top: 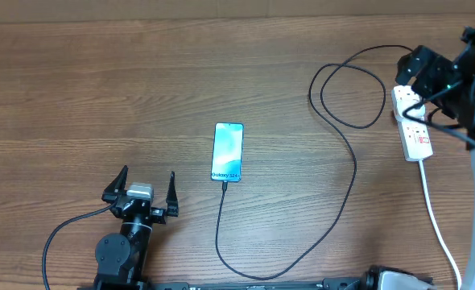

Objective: Plug charger to phone and switch on socket

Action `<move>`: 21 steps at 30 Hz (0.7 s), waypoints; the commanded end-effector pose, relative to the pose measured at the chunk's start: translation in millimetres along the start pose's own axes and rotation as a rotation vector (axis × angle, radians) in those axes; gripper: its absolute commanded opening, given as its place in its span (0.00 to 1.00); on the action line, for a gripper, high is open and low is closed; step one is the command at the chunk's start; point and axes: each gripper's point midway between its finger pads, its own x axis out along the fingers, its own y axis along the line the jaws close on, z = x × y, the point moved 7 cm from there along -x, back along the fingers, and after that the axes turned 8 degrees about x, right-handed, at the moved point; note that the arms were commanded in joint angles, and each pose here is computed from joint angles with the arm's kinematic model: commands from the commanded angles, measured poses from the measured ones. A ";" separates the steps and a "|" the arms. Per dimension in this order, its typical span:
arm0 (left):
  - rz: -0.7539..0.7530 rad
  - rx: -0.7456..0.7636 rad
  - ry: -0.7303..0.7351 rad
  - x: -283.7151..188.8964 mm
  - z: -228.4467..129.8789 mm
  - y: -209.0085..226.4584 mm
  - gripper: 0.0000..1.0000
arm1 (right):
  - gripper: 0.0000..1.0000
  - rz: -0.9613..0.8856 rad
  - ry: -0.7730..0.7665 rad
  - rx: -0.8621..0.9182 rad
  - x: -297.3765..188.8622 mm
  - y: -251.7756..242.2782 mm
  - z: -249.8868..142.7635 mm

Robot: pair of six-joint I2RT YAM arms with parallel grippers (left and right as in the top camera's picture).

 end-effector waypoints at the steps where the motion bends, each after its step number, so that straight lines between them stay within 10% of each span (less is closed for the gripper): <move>1: 0.015 0.023 -0.003 -0.4 -0.3 1.5 1.00 | 1.00 0.048 -0.088 -0.016 -36.3 6.4 3.1; 21: 0.014 0.023 -0.003 -0.4 -0.3 1.4 1.00 | 1.00 0.111 -0.206 -0.028 -92.6 8.4 -4.1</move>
